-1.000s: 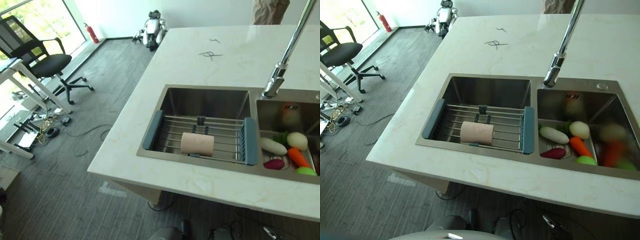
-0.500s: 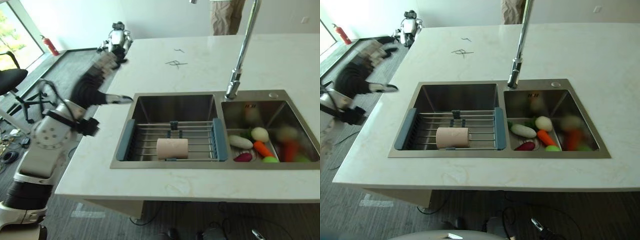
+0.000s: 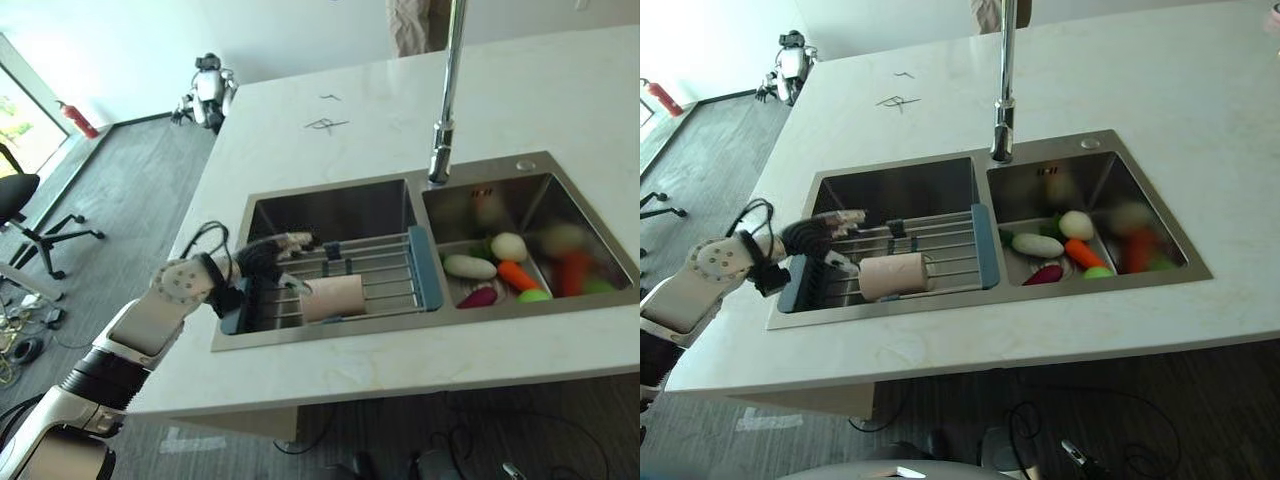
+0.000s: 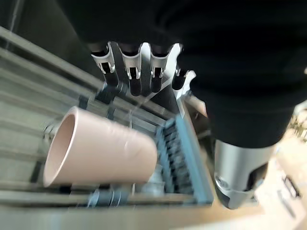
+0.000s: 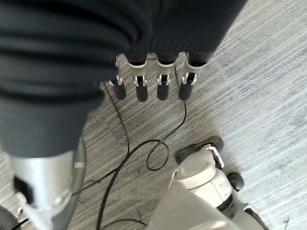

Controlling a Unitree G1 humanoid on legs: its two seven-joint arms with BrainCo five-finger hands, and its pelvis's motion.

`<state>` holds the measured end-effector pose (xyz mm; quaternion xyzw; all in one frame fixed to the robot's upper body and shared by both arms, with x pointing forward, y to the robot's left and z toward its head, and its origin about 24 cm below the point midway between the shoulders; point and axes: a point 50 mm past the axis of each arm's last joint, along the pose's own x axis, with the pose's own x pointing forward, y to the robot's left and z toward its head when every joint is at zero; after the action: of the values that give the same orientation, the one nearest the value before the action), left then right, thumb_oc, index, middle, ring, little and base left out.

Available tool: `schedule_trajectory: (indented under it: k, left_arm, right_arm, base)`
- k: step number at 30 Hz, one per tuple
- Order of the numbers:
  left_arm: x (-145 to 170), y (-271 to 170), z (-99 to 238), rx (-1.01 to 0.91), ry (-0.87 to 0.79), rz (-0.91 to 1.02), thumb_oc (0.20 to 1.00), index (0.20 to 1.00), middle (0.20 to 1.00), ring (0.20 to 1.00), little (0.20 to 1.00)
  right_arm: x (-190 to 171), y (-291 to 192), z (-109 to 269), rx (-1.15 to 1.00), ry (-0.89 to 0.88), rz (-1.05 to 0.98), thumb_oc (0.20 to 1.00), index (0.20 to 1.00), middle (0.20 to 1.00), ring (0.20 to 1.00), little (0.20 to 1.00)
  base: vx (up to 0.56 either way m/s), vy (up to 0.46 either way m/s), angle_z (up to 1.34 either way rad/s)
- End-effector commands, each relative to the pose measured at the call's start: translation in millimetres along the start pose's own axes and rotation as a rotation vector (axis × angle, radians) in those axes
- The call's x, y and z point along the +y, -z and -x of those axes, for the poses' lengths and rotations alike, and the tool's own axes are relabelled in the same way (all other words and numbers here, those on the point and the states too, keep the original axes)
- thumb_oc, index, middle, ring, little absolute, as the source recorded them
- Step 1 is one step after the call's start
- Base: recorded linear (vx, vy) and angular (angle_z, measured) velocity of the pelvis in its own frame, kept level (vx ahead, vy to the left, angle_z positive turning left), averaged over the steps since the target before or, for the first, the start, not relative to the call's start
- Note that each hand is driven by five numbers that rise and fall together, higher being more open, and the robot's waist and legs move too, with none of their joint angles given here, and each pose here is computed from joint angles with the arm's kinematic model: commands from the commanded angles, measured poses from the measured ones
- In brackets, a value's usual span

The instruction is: Place the dishes in the dishwasher.

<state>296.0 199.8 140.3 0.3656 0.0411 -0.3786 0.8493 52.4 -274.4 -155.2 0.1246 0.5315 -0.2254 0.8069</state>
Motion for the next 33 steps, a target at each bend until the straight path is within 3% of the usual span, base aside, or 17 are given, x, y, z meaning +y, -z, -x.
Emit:
schedule_trajectory:
  k: [1, 17, 20, 33]
  left_arm:
    - [21.8, -33.5, 4.3, -0.061, -0.058, -0.211, 1.0, 1.0, 1.0, 1.0, 1.0]
    - [27.2, -44.4, 2.1, -0.093, -0.143, -0.306, 1.0, 1.0, 1.0, 1.0, 1.0]
    - [28.4, -42.9, 2.2, -0.098, -0.144, -0.253, 1.0, 1.0, 1.0, 1.0, 1.0]
    - [25.2, -44.8, -4.0, -0.058, -0.11, -0.35, 1.0, 1.0, 1.0, 1.0, 1.0]
  right_arm:
    - [-5.1, -10.7, 0.0, -0.044, 0.007, -0.026, 1.0, 1.0, 1.0, 1.0, 1.0]
    - [-1.0, -10.8, -0.1, -0.058, -0.004, -0.05, 1.0, 1.0, 1.0, 1.0, 1.0]
    - [0.0, -11.6, -0.1, -0.068, -0.013, -0.053, 1.0, 1.0, 1.0, 1.0, 1.0]
    - [2.4, -16.5, -0.9, -0.084, -0.015, -0.061, 1.0, 1.0, 1.0, 1.0, 1.0]
  base:
    - [0.0, 0.0, 0.0]
    - [0.0, 0.0, 0.0]
    - [0.0, 0.0, 0.0]
    - [0.01, -0.01, -0.05]
